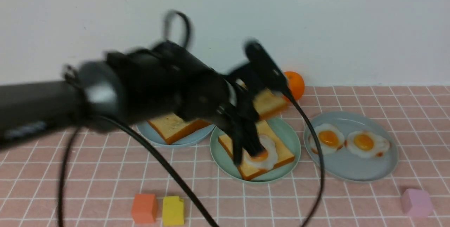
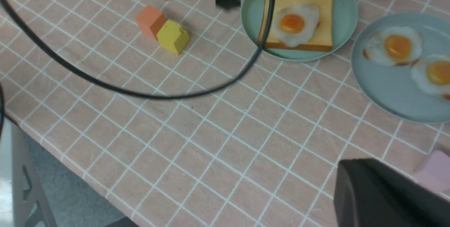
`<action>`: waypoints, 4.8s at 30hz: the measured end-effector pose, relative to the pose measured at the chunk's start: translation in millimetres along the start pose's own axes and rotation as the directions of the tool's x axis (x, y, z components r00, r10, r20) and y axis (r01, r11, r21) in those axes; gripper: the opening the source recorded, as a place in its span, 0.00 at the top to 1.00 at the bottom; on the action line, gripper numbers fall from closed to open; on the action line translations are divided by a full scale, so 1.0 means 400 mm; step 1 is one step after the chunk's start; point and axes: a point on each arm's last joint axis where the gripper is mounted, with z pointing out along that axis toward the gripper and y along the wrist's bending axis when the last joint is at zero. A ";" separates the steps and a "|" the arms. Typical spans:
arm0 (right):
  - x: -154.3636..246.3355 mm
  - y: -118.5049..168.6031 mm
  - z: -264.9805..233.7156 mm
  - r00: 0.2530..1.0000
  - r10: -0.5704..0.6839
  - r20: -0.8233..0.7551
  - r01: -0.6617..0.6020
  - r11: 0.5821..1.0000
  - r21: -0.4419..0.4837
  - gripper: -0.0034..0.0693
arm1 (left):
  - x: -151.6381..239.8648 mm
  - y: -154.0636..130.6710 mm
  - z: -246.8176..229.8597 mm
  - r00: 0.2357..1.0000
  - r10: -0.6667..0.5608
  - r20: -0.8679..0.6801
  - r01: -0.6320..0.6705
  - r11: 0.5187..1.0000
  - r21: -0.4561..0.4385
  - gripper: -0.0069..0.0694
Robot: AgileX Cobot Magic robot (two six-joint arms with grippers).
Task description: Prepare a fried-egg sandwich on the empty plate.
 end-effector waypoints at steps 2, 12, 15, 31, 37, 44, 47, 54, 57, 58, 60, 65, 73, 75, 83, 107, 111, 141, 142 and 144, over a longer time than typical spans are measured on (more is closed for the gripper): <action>0.005 0.003 -0.008 1.000 -0.001 0.005 0.001 1.000 0.000 0.93 | 0.004 -0.010 0.016 1.000 0.021 -0.004 -0.021 1.000 0.008 0.74; 0.022 0.011 -0.028 1.000 0.005 0.007 -0.005 1.000 -0.003 0.93 | 0.052 -0.047 0.121 0.993 0.105 -0.054 -0.102 0.993 0.050 0.74; 0.022 0.011 -0.028 1.000 0.005 0.007 -0.005 1.000 -0.003 0.93 | 0.057 -0.051 0.133 0.993 0.104 -0.055 -0.101 0.994 0.053 0.74; 0.022 0.011 -0.028 1.000 0.005 0.007 -0.005 1.000 -0.004 0.93 | 0.071 -0.061 0.165 0.998 -0.019 -0.059 0.022 0.998 0.052 0.74; 0.022 0.011 -0.028 1.000 0.005 0.007 -0.005 1.000 -0.004 0.93 | 0.071 -0.061 0.165 0.998 -0.023 -0.059 0.026 0.998 0.052 0.74; 0.022 0.011 -0.028 1.000 0.005 0.007 -0.005 1.000 -0.004 0.93 | 0.067 -0.059 0.160 0.998 -0.024 -0.054 0.026 0.998 0.050 0.61; 0.022 0.011 -0.028 1.000 0.005 0.007 -0.005 1.000 -0.004 0.93 | 0.062 -0.055 0.148 0.998 -0.026 -0.056 0.028 0.998 0.049 0.57; 0.022 0.011 -0.028 1.000 0.005 0.007 -0.005 1.000 -0.004 0.93 | 0.049 -0.047 0.114 0.998 -0.038 -0.059 0.041 0.998 0.047 0.54; 0.022 0.011 -0.028 1.000 0.005 0.007 -0.005 1.000 -0.004 0.93 | 0.035 -0.042 0.085 0.996 -0.073 -0.055 0.076 0.996 0.052 0.54; 0.022 0.011 -0.028 1.000 0.005 0.007 -0.005 1.000 -0.004 0.93 | 0.026 -0.041 0.063 0.995 -0.086 -0.051 0.089 0.994 0.057 0.54; 0.022 0.011 -0.028 1.000 0.005 0.007 -0.005 1.000 -0.004 0.93 | 0.007 -0.042 0.023 0.994 -0.098 -0.038 0.100 0.993 0.063 0.55; 0.022 0.011 -0.028 1.000 0.005 0.007 -0.005 1.000 -0.004 0.93 | -0.093 -0.043 -0.227 0.956 -0.251 0.152 0.236 0.965 0.112 0.73; 0.032 0.017 -0.046 0.999 0.004 0.035 -0.004 1.000 -0.001 0.93 | 0.040 -0.063 -0.642 0.751 -0.459 0.474 0.394 0.888 0.236 0.89; 0.038 0.020 -0.057 0.999 0.014 0.052 -0.014 1.000 0.003 0.93 | 0.121 -0.089 -0.681 0.713 -0.485 0.506 0.413 0.874 0.257 0.89; 0.058 0.023 -0.087 0.993 0.067 0.098 -0.071 0.997 0.033 0.93 | 0.392 -0.177 -0.691 0.530 -0.574 0.624 0.495 0.807 0.322 0.89; 0.077 0.029 -0.108 0.983 0.114 0.147 -0.129 0.987 0.093 0.92 | 0.560 -0.246 -0.674 0.465 -0.580 0.669 0.476 0.801 0.363 0.89; 0.126 0.018 -0.087 0.961 0.137 0.241 -0.195 0.952 0.237 0.94 | 0.564 -0.252 -0.668 0.492 -0.585 0.645 0.473 0.802 0.366 0.89; 0.509 -0.104 0.305 0.899 0.170 0.404 -0.360 0.814 0.457 0.96 | 0.571 -0.261 -0.660 0.537 -0.591 0.602 0.469 0.802 0.370 0.89; 0.509 -0.104 0.305 0.899 0.170 0.404 -0.360 0.814 0.457 0.96 | 0.571 -0.261 -0.660 0.537 -0.591 0.602 0.469 0.802 0.370 0.89; 0.509 -0.104 0.305 0.899 0.171 0.404 -0.360 0.814 0.457 0.96 | 0.571 -0.261 -0.660 0.537 -0.591 0.602 0.469 0.802 0.370 0.89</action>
